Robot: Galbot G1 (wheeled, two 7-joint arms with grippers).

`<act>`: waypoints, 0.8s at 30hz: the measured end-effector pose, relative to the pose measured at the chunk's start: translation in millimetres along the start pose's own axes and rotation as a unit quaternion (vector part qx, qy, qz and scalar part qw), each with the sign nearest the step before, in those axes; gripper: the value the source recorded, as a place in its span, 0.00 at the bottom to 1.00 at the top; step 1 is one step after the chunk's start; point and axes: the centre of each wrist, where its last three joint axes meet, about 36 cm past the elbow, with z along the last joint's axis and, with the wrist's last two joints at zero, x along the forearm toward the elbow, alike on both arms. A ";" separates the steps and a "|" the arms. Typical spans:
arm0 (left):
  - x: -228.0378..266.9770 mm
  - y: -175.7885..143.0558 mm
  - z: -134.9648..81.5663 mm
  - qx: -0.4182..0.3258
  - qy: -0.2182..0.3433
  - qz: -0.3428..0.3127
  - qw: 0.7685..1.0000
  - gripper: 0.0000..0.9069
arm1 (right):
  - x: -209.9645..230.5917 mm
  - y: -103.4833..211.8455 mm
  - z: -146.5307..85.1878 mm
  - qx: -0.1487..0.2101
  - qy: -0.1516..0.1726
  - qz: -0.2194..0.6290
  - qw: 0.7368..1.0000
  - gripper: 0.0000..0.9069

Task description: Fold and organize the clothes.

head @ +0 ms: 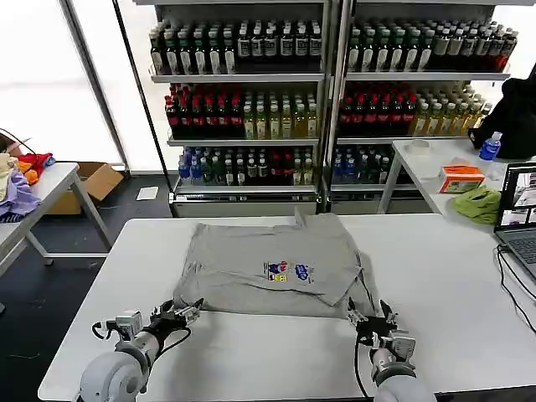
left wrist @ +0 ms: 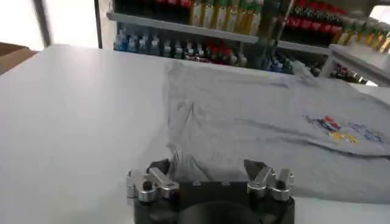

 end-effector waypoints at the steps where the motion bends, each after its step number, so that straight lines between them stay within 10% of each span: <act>1: -2.3 1.1 -0.5 -0.001 0.000 0.000 1.000 0.11 | -0.8 1.0 1.4 0.001 0.003 0.001 1.000 0.00; 24: 5.0 6.7 18.9 -0.001 0.010 -0.002 1.000 0.02 | 13.4 -16.0 2.9 0.024 0.008 -0.047 0.999 0.00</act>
